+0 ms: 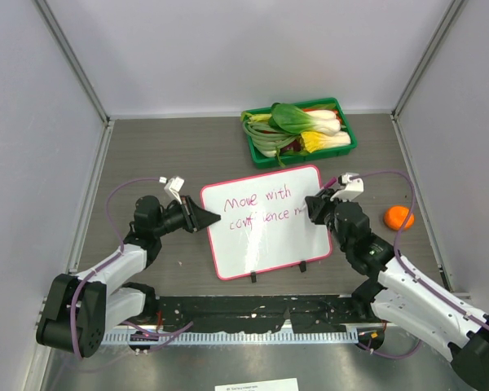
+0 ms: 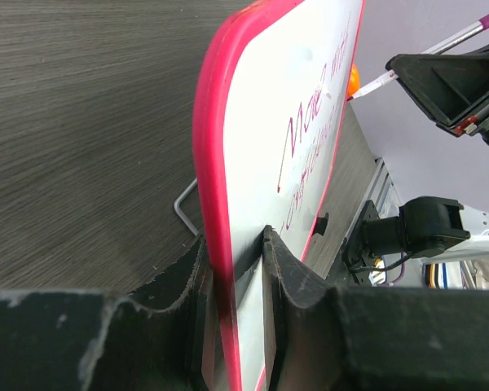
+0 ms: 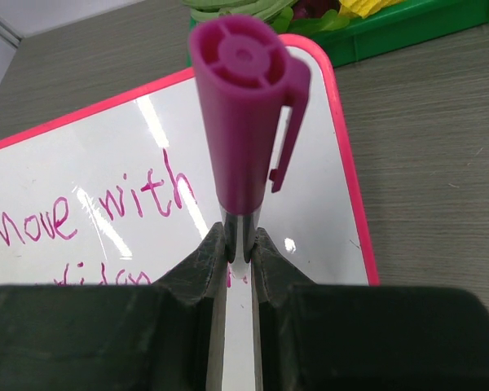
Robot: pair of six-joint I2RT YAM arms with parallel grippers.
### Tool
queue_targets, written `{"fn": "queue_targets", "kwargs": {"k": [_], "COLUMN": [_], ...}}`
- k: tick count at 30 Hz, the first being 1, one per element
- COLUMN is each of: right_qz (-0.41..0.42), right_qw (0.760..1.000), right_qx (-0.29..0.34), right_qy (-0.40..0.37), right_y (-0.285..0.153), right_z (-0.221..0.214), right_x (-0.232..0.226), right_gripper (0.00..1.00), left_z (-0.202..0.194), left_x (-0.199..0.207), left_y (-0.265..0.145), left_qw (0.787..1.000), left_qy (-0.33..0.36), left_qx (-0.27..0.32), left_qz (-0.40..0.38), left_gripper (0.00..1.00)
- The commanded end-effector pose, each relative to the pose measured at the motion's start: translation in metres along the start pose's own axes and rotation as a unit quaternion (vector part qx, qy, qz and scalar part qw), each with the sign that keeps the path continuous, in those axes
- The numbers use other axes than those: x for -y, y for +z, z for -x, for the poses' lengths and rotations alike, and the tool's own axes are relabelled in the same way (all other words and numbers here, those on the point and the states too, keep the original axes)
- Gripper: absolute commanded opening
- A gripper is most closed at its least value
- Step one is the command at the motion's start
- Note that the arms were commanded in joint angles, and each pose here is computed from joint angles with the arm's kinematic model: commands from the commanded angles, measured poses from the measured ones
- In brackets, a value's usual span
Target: Write a sentence on the whiteboard
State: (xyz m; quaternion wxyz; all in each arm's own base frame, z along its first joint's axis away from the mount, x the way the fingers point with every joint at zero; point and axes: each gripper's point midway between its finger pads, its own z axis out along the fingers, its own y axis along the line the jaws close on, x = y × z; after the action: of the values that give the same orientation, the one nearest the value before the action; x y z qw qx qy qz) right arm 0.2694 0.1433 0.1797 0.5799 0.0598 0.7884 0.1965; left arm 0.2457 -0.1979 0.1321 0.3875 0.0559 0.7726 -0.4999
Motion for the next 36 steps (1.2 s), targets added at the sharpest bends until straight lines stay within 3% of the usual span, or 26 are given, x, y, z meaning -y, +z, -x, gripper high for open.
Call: {"fn": "queue_targets", "kwargs": {"k": [1,14,36], "right_qz": [0.007,-0.031,-0.036], "right_qw": [0.998,0.999,0.999], "right_qx": [0.054,0.036,-0.013], "right_qy": [0.019,0.0,-0.006], "right_y": [-0.002,0.013,0.001], "right_z": [0.041,0.02,-0.014], "right_x": [-0.012,0.005,0.02], "right_gripper": [0.01,0.01,0.01], "left_z": [-0.005,-0.005,-0.005], "left_x": [-0.027,-0.027,-0.026], "left_y": [0.0,-0.001,-0.001], "left_qw": [0.998,0.998,0.998], "left_qy": [0.033,0.035,0.035], "left_qx": [0.006,0.007,0.007], "left_qz": [0.053,0.054,0.053], "left_gripper": [0.0,0.0,0.0]}}
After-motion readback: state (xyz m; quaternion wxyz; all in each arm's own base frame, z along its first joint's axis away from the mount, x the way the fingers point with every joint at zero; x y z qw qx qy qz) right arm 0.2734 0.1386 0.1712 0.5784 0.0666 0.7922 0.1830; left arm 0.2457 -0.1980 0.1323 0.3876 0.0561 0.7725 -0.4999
